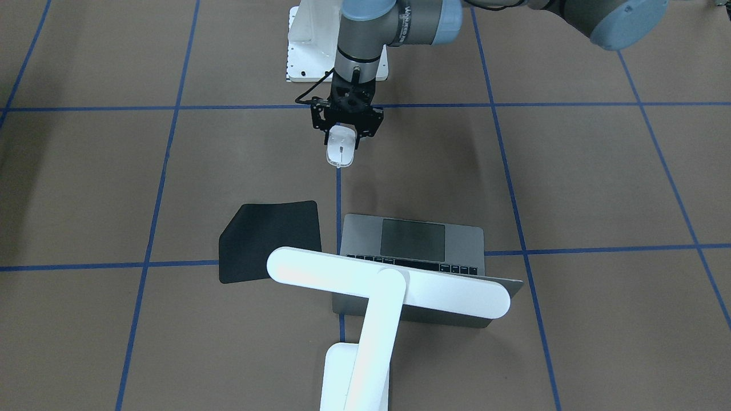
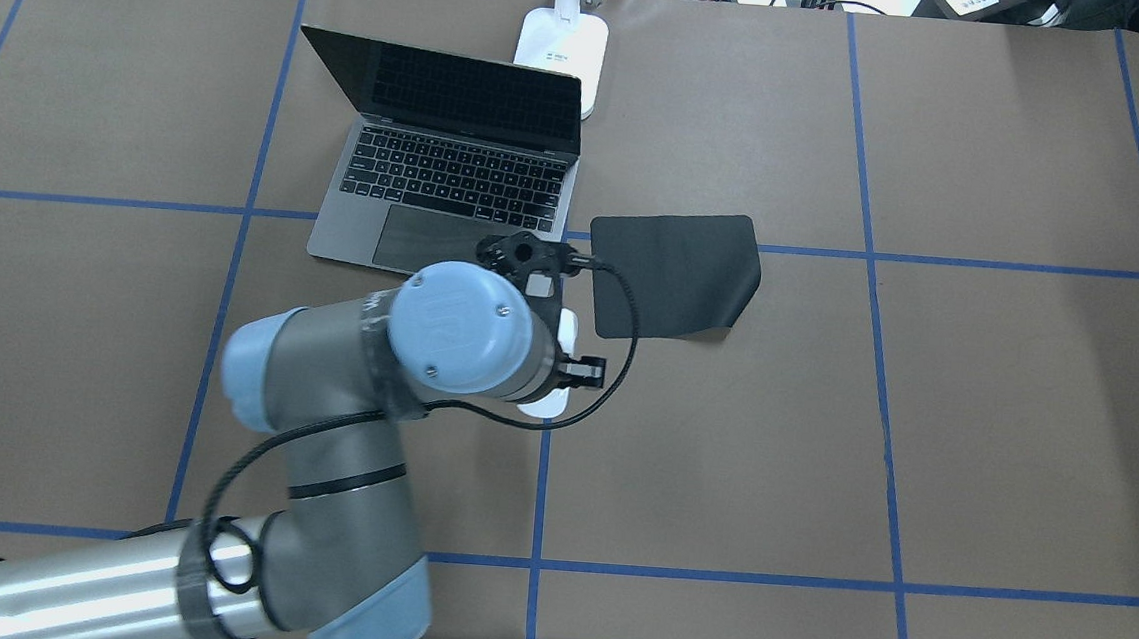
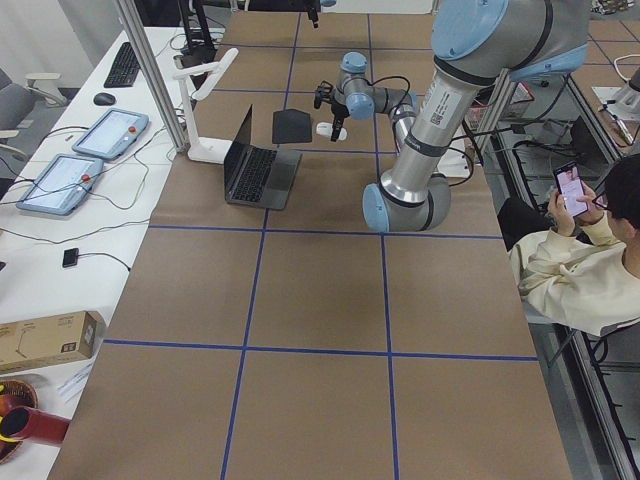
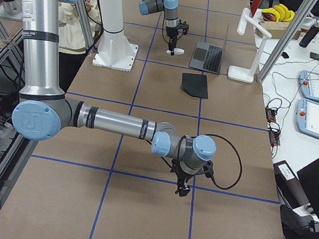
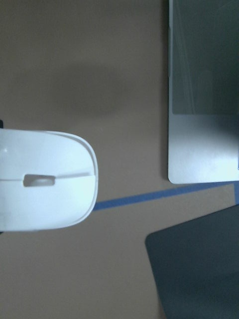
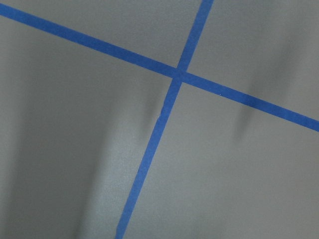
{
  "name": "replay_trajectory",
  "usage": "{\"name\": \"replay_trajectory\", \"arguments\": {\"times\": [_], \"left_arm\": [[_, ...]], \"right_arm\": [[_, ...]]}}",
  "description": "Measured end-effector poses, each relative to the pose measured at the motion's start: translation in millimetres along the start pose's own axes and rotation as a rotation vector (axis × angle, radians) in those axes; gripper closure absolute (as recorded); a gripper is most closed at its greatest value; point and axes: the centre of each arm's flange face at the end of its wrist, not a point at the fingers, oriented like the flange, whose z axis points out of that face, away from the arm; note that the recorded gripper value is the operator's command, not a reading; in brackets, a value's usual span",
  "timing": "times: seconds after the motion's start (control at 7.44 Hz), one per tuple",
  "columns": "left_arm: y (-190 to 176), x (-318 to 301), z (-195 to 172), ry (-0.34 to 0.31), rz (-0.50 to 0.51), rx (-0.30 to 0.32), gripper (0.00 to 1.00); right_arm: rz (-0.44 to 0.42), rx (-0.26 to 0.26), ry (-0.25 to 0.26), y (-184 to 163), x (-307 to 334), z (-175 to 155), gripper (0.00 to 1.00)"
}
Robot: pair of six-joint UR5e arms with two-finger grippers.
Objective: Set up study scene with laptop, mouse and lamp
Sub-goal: 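Carry the white mouse with the left gripper onto the black mouse pad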
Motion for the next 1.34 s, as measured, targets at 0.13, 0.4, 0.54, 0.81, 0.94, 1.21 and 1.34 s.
{"name": "replay_trajectory", "arguments": {"times": [0.13,0.4,0.54,0.81,0.94,1.21,1.34], "left_arm": [[-16,24,14,0.010,-0.033,0.039,0.90],[-44,59,47,0.018,-0.083,0.138,0.91],[-55,69,64,0.015,-0.098,0.187,0.91],[-70,83,82,0.005,-0.128,0.264,0.20],[-75,87,86,-0.003,-0.138,0.293,0.01],[-82,87,87,-0.014,-0.142,0.325,0.01],[-87,85,84,-0.016,-0.131,0.326,0.01]], "right_arm": [[0.000,0.004,0.003,1,2,-2,0.00],[0.012,0.009,0.006,2,5,-6,0.00],[0.041,0.014,0.006,1,6,-8,0.00],[0.115,0.021,0.009,-1,7,-12,0.00],[0.128,0.026,0.011,-2,7,-15,0.00],[0.132,0.032,0.012,-3,8,-17,0.00],[0.125,0.038,0.014,-4,8,-18,0.00]]}}
